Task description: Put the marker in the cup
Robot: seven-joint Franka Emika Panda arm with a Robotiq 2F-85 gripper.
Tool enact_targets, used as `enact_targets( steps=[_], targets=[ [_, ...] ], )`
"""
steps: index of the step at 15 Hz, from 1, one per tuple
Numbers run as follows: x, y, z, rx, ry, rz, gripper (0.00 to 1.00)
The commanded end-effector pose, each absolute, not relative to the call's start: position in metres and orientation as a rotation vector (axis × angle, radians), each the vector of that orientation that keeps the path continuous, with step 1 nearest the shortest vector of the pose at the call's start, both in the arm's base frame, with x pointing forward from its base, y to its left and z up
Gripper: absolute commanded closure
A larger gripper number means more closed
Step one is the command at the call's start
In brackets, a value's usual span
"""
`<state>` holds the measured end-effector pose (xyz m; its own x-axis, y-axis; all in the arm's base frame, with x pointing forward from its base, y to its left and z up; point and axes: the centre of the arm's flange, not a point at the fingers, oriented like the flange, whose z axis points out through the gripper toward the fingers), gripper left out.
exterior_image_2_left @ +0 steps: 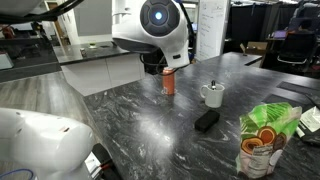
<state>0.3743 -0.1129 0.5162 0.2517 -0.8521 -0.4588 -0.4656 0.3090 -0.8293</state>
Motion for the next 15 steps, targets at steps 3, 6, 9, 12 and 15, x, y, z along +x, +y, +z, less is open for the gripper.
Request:
enact_targets(
  steps=[3,6,9,12,15],
  targets=[
    [0.412,-0.143,0.498,-1.003,1.447,-0.35,0.97],
    [0.43,-0.158,0.478,-0.874,1.474,-0.299,0.97],
    [0.446,-0.173,0.45,-0.769,1.486,-0.24,0.97],
    [0.46,-0.182,0.42,-0.674,1.486,-0.185,0.97],
    [0.47,-0.181,0.391,-0.609,1.494,-0.14,0.97]
  ],
)
